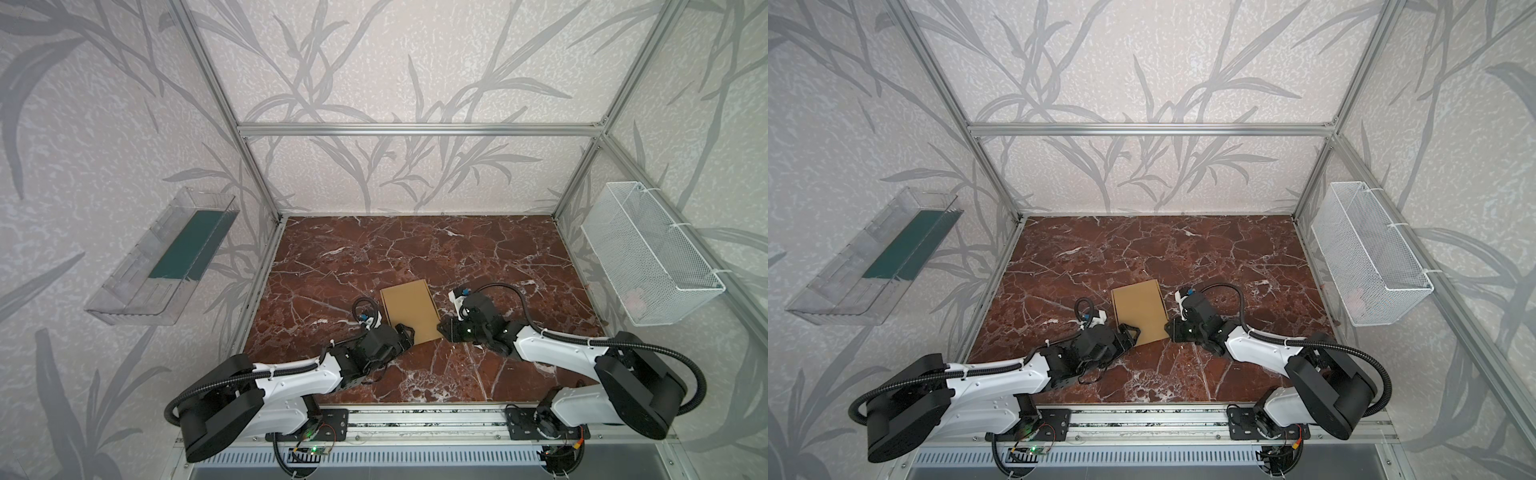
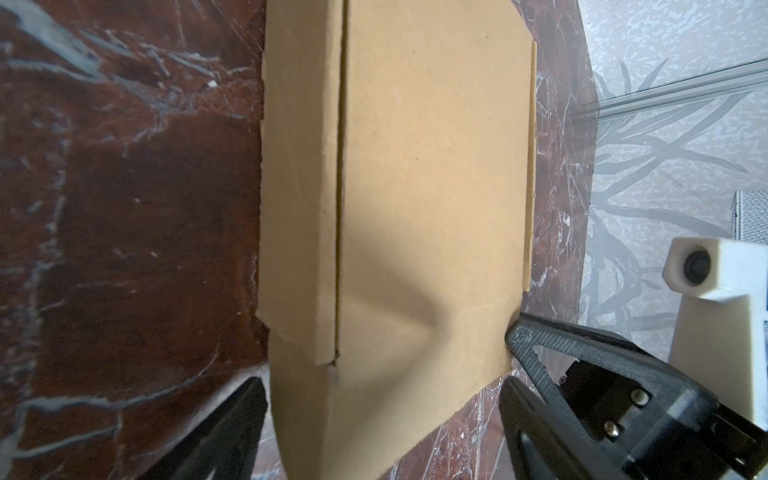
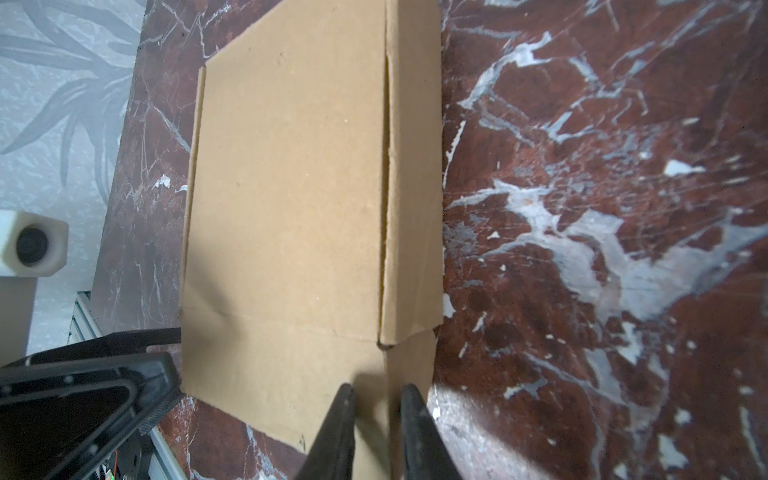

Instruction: Fold the paper box

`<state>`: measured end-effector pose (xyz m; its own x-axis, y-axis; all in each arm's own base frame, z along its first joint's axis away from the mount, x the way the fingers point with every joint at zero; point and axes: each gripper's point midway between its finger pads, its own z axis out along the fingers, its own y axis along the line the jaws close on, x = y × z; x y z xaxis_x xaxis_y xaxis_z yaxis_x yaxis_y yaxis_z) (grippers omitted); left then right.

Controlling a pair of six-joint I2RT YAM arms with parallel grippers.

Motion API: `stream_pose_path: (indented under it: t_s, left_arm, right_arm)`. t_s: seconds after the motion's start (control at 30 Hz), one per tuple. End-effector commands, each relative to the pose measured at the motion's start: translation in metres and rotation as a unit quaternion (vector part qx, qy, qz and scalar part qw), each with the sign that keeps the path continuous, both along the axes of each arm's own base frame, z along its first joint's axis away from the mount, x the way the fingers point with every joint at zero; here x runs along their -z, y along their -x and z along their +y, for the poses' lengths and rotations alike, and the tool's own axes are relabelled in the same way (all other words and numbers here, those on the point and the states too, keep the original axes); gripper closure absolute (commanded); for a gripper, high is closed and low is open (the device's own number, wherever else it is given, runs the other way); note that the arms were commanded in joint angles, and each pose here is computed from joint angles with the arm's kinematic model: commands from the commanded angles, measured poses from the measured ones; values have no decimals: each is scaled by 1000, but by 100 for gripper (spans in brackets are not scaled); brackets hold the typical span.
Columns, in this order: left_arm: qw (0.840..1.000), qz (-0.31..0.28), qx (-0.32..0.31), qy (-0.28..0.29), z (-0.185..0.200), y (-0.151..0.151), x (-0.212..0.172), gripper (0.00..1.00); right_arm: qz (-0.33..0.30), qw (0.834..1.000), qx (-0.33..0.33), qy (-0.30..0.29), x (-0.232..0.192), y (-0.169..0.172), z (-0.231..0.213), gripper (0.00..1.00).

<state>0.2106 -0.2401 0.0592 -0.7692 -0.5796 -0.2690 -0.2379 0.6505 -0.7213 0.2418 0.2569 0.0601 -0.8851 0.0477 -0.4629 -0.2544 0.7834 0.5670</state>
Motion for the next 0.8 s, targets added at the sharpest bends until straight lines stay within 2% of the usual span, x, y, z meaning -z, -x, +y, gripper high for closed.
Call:
stream_pose_path:
  t_s: [0.0, 0.77]
  left_arm:
    - [1000, 0, -11, -8, 7, 1, 3, 11]
    - [1000, -1, -16, -13, 12, 2, 7, 11]
  right_arm:
    - [0, 1000, 6, 5, 6, -1, -2, 79]
    - [-3, 1000, 20, 15, 22, -7, -5, 81]
